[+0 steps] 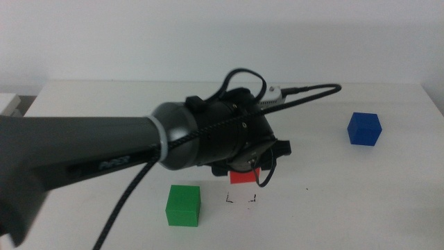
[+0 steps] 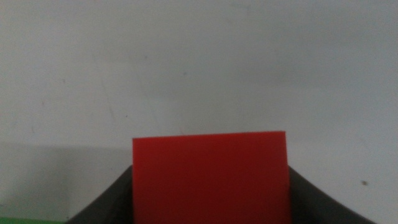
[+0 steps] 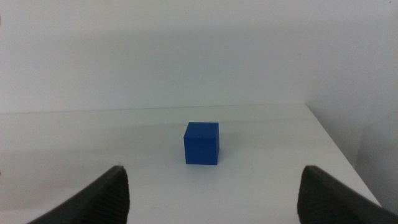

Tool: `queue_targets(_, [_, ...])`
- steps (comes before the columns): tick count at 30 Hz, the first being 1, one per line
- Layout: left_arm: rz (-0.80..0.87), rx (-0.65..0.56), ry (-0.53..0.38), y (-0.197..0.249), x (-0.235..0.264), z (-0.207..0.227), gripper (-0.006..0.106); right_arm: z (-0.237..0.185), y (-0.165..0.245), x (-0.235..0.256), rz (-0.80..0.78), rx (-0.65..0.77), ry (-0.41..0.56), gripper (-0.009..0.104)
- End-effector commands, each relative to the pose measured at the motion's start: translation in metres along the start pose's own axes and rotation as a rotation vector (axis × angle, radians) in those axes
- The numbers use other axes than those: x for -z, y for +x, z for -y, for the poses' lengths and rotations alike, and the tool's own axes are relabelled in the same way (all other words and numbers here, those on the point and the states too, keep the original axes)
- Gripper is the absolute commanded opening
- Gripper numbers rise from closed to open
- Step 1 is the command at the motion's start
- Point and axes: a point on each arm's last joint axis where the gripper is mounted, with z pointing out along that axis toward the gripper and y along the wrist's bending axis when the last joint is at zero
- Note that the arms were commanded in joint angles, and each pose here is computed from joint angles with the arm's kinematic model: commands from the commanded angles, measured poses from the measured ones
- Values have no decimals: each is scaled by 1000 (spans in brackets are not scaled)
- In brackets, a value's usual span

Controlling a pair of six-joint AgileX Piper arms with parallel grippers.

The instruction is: Stack red cubes first, then green, then blue cubes in a specific spot.

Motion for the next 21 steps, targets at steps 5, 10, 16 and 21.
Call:
queue_targets(5, [-32, 12, -29, 13, -13, -4, 5, 0, 0, 0, 10, 7, -2, 93])
queue_targets(10, [-39, 27, 36, 25, -25, -8, 5, 0, 0, 0, 10, 7, -2, 93])
queue_targets(16, [-33, 37, 55, 21, -33, -12, 5, 0, 0, 0, 10, 7, -2, 93])
queue_targets(21, [-38, 18, 61, 20, -40, -14, 5, 0, 0, 0, 10, 7, -2, 93])
